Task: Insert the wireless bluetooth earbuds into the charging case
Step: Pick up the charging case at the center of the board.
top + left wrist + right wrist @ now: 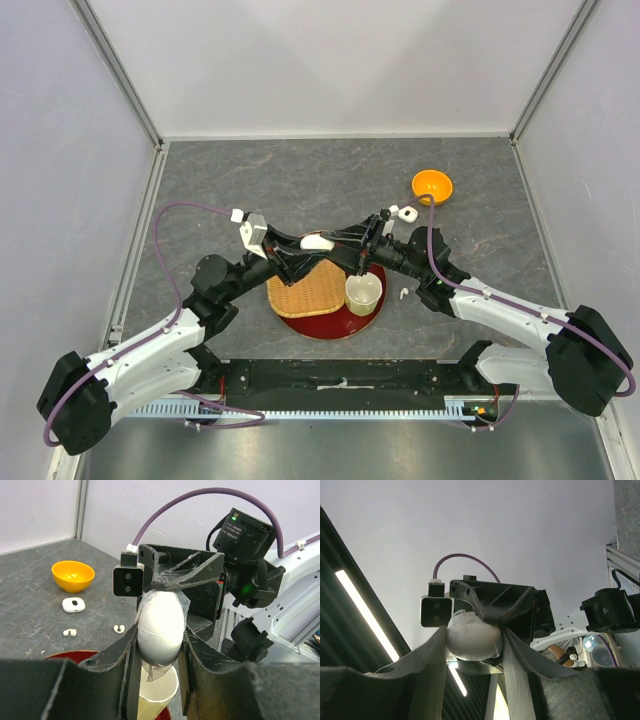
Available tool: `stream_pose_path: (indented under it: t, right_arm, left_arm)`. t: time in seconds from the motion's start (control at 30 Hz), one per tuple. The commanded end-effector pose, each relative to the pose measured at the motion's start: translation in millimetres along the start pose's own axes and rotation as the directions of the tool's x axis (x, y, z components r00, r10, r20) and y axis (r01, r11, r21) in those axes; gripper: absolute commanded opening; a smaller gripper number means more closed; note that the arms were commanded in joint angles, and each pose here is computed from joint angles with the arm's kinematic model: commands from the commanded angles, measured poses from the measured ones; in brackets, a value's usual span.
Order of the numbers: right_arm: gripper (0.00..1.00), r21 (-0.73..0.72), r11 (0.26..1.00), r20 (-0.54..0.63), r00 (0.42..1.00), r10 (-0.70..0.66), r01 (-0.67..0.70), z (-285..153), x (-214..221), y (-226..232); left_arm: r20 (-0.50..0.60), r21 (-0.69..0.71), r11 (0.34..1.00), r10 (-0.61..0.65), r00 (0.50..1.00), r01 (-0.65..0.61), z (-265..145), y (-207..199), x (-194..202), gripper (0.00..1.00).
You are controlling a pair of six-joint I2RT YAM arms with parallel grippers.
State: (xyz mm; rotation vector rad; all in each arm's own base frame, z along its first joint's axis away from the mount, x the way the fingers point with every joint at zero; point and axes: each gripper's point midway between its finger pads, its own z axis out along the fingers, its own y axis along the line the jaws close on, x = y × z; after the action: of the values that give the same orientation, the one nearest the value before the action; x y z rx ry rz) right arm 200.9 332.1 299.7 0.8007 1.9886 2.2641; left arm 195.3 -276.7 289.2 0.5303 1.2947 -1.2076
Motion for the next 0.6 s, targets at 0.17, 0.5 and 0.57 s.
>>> stream_pose_path:
  t: [0.17, 0.5, 0.57]
  right_arm:
    - [0.0, -0.06, 0.998, -0.057, 0.998, -0.007, 0.003, -3.2, 13.4, 14.8]
    - [0.0, -0.057, 0.998, -0.057, 0.998, -0.01, 0.007, -3.1, 13.9, 14.4]
    - [0.0, -0.053, 0.999, -0.053, 0.999, -0.006, 0.003, -3.1, 12.7, 13.1]
  left_arm:
    - [0.072, 0.009, 0.999, 0.037, 0.997, -0.037, 7.4, -3.7, -20.6, 0.4]
    - [0.072, 0.013, 0.999, 0.035, 0.997, -0.036, 8.3, -4.8, -20.0, 0.39]
    - [0.078, 0.012, 0.999, 0.031, 0.996, -0.032, 8.0, -5.2, -20.7, 0.39]
